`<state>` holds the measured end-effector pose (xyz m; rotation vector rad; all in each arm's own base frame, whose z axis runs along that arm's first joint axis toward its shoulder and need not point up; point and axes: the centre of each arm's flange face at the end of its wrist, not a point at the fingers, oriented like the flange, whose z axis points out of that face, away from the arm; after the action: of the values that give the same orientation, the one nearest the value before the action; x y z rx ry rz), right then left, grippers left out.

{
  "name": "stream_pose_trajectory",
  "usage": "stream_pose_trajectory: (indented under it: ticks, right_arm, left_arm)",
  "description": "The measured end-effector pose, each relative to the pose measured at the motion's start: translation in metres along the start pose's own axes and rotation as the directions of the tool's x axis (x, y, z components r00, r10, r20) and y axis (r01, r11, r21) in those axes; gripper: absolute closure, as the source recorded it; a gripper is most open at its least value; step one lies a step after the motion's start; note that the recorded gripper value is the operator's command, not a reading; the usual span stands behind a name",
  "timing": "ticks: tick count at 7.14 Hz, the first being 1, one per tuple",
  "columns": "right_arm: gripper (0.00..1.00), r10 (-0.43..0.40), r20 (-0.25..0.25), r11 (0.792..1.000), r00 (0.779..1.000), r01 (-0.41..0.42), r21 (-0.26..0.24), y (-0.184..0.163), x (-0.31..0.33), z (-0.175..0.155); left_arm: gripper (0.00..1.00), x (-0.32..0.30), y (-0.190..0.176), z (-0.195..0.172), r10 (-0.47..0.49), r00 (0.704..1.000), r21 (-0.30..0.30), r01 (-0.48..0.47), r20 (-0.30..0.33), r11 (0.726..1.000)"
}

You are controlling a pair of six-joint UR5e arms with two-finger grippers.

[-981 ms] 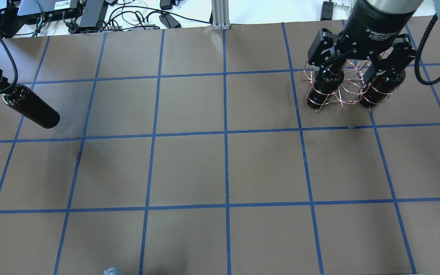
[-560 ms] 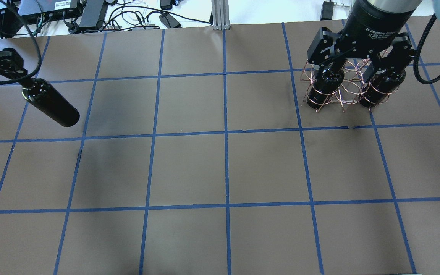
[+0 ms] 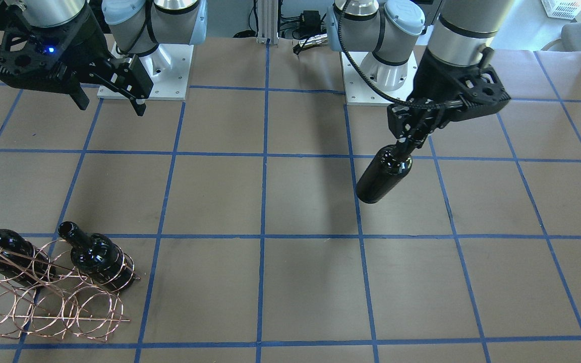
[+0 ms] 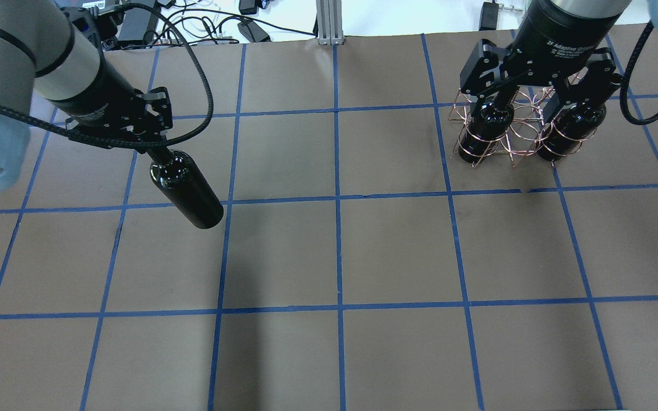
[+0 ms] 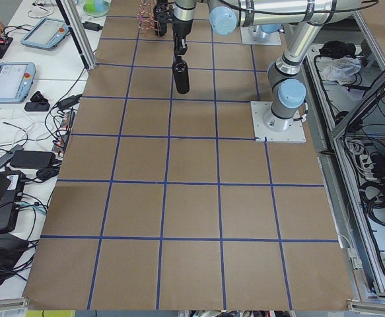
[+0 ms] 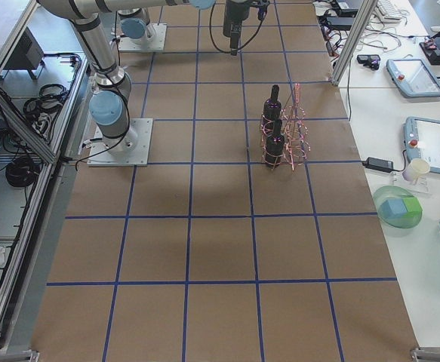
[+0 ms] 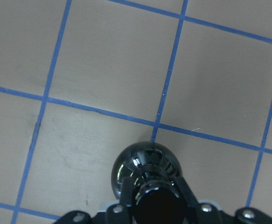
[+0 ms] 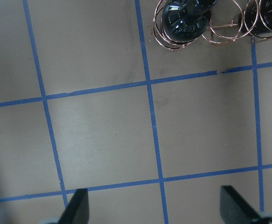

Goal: Place wine into wine basket
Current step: 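Lift the bottle with the left gripper and swing it upright toward the table center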

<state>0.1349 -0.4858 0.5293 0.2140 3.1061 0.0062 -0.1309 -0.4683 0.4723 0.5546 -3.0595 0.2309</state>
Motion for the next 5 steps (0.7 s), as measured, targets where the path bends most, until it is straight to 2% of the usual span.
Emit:
stream_pose_trajectory:
  ticks: [3,5]
  right_arm:
    - [0.0,-0.002,0.001,1.0,1.0,0.002,-0.002,-0.001,0.0,0.001]
    - [0.0,-0.004,-0.001,1.0,1.0,0.004,-0.002,-0.001,0.0,0.001]
  left_arm:
    - [0.91,0.067,0.079,0.02,-0.181,0.981,0.0,0.181,0.07,0.983]
    - [0.91,0.077,0.1,0.027,-0.301,0.949,0.009,0.302,0.092,0.953]
